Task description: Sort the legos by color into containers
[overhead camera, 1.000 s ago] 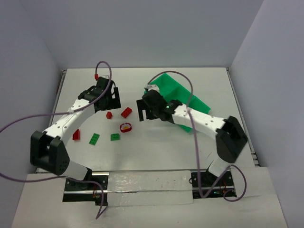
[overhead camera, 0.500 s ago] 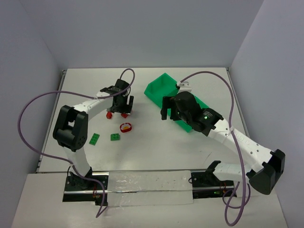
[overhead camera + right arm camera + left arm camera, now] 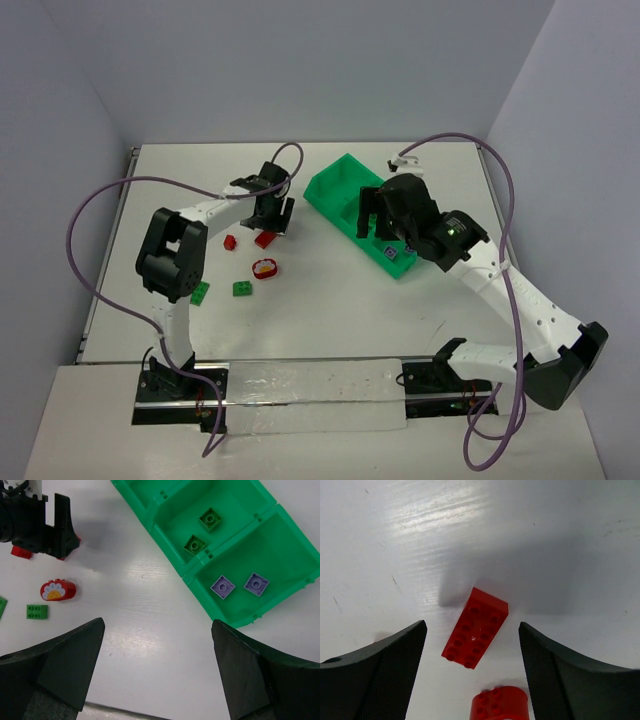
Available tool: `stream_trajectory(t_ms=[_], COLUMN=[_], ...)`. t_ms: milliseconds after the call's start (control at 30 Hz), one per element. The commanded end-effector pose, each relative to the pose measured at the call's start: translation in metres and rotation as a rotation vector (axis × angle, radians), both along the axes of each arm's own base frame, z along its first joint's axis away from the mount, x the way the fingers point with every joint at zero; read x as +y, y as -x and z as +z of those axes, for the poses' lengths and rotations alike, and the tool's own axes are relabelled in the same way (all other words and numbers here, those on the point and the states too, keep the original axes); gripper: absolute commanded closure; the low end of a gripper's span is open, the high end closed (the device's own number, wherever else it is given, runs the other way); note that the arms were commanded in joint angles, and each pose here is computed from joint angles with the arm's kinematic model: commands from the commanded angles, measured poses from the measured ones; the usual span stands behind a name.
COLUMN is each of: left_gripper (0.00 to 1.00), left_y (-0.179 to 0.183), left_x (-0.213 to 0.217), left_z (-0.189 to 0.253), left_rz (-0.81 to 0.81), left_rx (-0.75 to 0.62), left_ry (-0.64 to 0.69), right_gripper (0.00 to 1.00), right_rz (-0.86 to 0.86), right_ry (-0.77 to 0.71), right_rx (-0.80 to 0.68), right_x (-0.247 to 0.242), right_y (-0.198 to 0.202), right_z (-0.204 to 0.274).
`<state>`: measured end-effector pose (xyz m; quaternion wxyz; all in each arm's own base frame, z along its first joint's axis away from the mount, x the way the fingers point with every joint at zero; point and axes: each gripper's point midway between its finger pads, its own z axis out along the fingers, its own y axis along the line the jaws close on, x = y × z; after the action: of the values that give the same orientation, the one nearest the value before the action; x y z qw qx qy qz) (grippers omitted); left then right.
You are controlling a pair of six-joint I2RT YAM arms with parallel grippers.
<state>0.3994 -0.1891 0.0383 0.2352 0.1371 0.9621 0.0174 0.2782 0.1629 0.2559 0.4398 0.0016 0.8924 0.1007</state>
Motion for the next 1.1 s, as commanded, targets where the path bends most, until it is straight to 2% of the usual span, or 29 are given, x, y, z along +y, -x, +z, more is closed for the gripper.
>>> stream_trajectory(t_ms=[0,200,267,300,367,467,500,567,633,900,933,1067], left_gripper=[0.19,0.24,0.28,0.33,0.49,0.81,0.88,0.95,1.00,1.00,1.00,1.00], left_y=[-0.024,-0.018,-0.018,-0.018,-0.018,-0.024,-0.028,-0.032,-0.039,-0.085,-0.085,-0.111], left_x=[-0.005,-0.003,-0.003,-0.004,-0.005,-0.011,-0.014,-0.023,-0.032,-0.093,-0.096,-0.123], left_z=[0.005,-0.005,-0.004,-0.004,-0.003,0.010,0.017,0.032,0.053,0.172,0.161,0.189], left_rz=[-0.011,-0.017,-0.013,-0.013,-0.010,-0.003,-0.002,-0.008,-0.011,-0.061,-0.059,-0.056], left_rx=[-0.054,-0.011,-0.010,-0.007,-0.005,-0.026,-0.039,-0.056,-0.086,-0.266,-0.240,-0.299], left_ry=[-0.016,-0.013,-0.004,0.000,0.005,0.034,0.049,0.093,0.141,0.403,0.404,0.515], right_gripper=[0.05,0.05,0.05,0.05,0.05,0.05,0.05,0.05,0.05,0.05,0.05,0.05], right_rz=[-0.028,-0.046,-0.054,-0.059,-0.069,-0.078,-0.080,-0.083,-0.089,-0.135,-0.138,-0.156], right_ry=[0.047,0.063,0.074,0.079,0.096,0.108,0.107,0.106,0.107,0.109,0.104,0.080], right_rx=[0.003,0.014,0.009,0.002,-0.003,-0.010,-0.013,-0.015,-0.013,-0.018,-0.020,-0.024], right_x=[-0.012,-0.019,-0.021,-0.022,-0.025,-0.029,-0.029,-0.030,-0.031,-0.041,-0.042,-0.044], right_y=[-0.005,-0.013,-0.016,-0.017,-0.022,-0.025,-0.026,-0.026,-0.027,-0.026,-0.026,-0.023], right_z=[0.008,0.012,0.016,0.019,0.022,0.027,0.029,0.031,0.032,0.033,0.034,0.033])
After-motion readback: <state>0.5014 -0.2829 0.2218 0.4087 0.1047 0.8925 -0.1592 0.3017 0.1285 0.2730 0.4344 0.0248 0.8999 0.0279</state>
